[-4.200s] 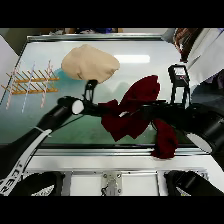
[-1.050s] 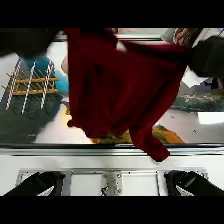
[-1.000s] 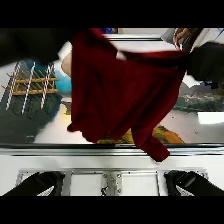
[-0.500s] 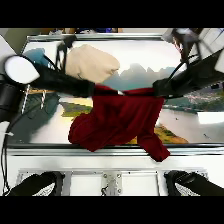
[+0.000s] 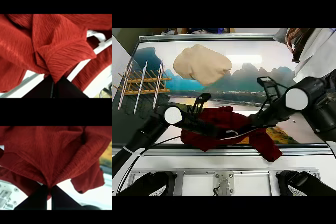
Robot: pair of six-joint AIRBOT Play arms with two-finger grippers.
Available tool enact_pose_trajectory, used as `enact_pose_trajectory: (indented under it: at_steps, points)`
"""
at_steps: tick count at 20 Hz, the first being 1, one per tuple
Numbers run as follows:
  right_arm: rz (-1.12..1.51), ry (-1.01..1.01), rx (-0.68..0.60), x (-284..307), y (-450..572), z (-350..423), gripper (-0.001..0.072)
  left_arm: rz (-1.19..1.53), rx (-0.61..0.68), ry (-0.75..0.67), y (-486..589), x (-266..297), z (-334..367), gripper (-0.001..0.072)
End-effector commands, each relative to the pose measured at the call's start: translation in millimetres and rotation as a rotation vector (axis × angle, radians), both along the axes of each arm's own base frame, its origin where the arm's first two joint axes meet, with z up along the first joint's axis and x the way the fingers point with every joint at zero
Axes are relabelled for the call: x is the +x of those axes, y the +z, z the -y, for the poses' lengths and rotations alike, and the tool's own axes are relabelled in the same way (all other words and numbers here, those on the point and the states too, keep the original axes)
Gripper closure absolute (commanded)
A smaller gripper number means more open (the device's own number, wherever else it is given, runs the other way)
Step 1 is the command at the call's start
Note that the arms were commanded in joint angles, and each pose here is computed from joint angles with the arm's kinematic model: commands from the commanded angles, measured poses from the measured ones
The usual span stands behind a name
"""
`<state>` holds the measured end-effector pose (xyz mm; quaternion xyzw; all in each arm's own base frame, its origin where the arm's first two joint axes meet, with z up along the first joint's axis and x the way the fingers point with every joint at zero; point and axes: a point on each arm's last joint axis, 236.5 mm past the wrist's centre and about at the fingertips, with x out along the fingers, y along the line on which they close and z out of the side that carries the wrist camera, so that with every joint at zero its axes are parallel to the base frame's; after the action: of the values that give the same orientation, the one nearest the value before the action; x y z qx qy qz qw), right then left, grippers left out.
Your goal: Fold the clothes and pants, and hang the long-sleeved shirts on hangers.
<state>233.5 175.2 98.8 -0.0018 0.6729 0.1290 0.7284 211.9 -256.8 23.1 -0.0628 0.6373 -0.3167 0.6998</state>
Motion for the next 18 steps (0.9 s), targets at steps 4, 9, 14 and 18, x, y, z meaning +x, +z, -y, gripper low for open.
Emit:
enact_pose_trajectory:
  at_steps: [4, 9, 14, 18]
  points:
    - [-0.030, -0.009, -0.003, -11, -17, -6, 0.0682, -0.072, 0.034, -0.027, -20, -11, 5, 0.0245]
    - [-0.030, -0.009, -0.004, -11, -17, -5, 0.0681, 0.038, -0.029, 0.004, 33, 29, 8, 0.0017]
    - [-0.033, -0.008, -0.005, -12, -17, -5, 0.0681, 0.174, 0.048, 0.128, 71, 90, -59, 0.0017]
    - [-0.033, -0.008, -0.005, -12, -17, -5, 0.0681, 0.319, 0.342, 0.307, 69, 143, -176, 0.0016]
